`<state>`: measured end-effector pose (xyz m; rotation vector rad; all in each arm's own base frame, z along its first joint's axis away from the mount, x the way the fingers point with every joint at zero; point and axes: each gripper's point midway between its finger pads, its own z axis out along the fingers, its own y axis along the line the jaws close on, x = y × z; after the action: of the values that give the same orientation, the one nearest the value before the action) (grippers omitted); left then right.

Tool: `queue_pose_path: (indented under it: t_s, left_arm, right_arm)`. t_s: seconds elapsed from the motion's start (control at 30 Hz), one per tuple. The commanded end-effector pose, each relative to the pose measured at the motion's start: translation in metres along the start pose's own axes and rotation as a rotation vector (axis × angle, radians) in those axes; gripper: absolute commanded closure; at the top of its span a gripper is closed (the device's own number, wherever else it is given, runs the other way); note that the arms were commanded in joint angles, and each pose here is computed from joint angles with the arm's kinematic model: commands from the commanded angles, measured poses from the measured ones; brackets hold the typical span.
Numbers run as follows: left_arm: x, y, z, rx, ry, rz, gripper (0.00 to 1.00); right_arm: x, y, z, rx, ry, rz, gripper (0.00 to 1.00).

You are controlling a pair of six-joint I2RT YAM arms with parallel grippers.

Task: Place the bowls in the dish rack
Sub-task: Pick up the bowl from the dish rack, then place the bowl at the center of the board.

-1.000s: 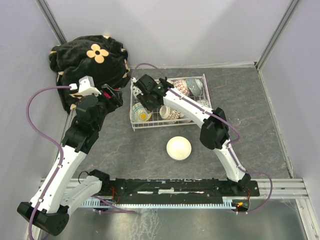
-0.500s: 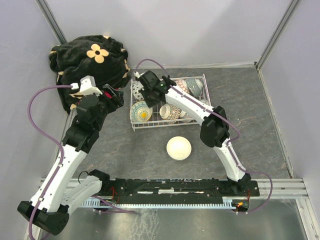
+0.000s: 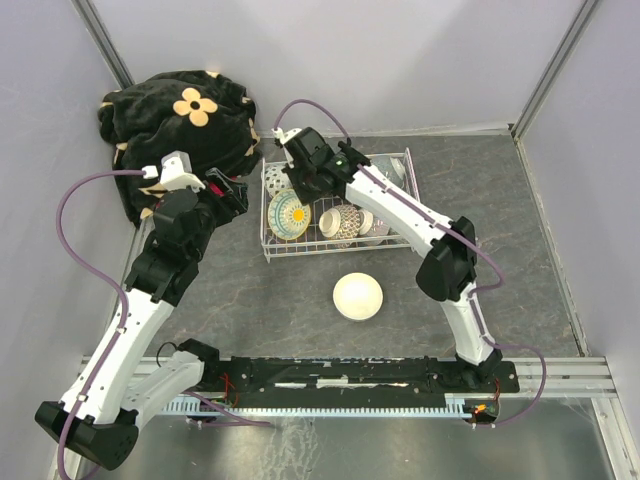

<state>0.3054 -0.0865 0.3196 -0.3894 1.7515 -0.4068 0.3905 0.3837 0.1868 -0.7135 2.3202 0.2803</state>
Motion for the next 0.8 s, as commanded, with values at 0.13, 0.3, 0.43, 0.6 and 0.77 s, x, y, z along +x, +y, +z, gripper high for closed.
queue_pose_path:
  t_s: [0.13, 0.3, 0.43, 0.6, 0.77]
  left_arm:
    - [-0.024, -0.013, -0.005, 0.046, -0.06, -0.001, 0.24]
    - [-0.024, -0.012, -0.006, 0.044, -0.062, 0.001, 0.24]
    - [-0.027, -0.012, -0.009, 0.043, -0.069, 0.001, 0.24]
    - [-0.03, -0.012, -0.012, 0.045, -0.073, -0.001, 0.24]
    - [-0.035, -0.011, -0.021, 0.046, -0.085, -0.002, 0.24]
  right_arm:
    - [-0.05, -0.007, -0.064, -0.012, -0.199, 0.016, 0.99]
    - [-0.05, -0.005, -0.088, -0.047, -0.227, 0.021, 0.99]
    - [-0.035, 0.015, -0.109, -0.174, -0.229, 0.034, 0.99]
    - [0.018, 0.052, -0.12, -0.275, -0.171, -0.006, 0.99]
    - [0.083, 0.094, -0.119, -0.341, -0.096, -0.048, 0.99]
